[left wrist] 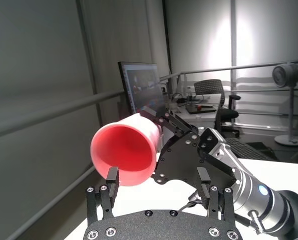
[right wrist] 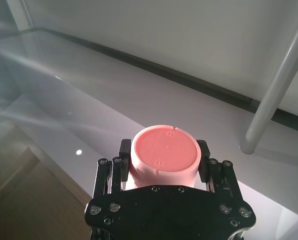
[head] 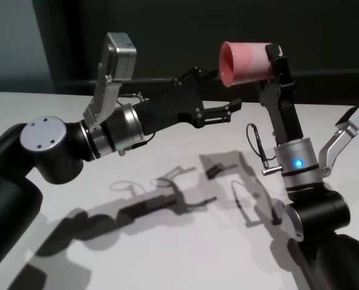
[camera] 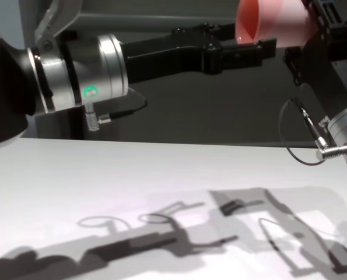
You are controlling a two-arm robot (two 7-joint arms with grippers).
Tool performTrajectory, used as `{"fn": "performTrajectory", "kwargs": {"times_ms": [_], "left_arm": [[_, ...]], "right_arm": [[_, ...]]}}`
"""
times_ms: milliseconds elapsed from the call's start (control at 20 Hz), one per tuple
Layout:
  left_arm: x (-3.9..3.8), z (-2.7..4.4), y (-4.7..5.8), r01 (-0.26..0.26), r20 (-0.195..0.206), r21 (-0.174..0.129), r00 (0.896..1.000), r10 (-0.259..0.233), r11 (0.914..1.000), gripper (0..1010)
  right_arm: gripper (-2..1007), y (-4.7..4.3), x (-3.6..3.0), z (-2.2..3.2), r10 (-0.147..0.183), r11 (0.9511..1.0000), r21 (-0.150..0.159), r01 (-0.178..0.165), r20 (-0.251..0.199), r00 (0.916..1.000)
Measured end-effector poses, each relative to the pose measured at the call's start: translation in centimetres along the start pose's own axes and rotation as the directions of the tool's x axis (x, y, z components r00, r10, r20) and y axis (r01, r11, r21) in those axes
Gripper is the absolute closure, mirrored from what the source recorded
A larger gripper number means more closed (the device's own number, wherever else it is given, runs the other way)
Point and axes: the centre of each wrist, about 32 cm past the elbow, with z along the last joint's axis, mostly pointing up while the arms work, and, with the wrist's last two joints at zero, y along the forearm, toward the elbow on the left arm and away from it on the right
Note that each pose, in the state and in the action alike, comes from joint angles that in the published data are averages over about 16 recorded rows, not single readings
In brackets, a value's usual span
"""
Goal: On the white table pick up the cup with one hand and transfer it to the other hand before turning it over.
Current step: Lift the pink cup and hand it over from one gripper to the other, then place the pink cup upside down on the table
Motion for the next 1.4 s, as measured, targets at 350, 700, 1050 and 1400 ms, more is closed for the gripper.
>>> {"fn": "performTrajectory", "kwargs": {"times_ms": [350, 700, 1050, 1400], "left_arm": [[-1.72, -0.11, 2.0, -0.127, 0.009, 0.002, 0.992, 0.127, 0.9919, 10], [-3.57, -0.73, 3.4, -0.268, 0.003, 0.007, 0.963, 0.268, 0.9634, 9], [-5.34, -1.58, 4.5, -0.405, -0.004, 0.026, 0.914, 0.405, 0.9140, 9], [-7.00, -2.54, 5.5, -0.519, 0.000, 0.051, 0.854, 0.520, 0.8531, 9]], "right_arm": [[257, 0.00, 0.00, 0.00, 0.000, 1.0000, 0.000, 0.000, 0.000, 1.0000], [257, 0.00, 0.00, 0.00, 0.000, 1.0000, 0.000, 0.000, 0.000, 1.0000], [257, 0.00, 0.00, 0.00, 0.000, 1.0000, 0.000, 0.000, 0.000, 1.0000], [257, 0.00, 0.00, 0.00, 0.000, 1.0000, 0.000, 0.000, 0.000, 1.0000]]}}
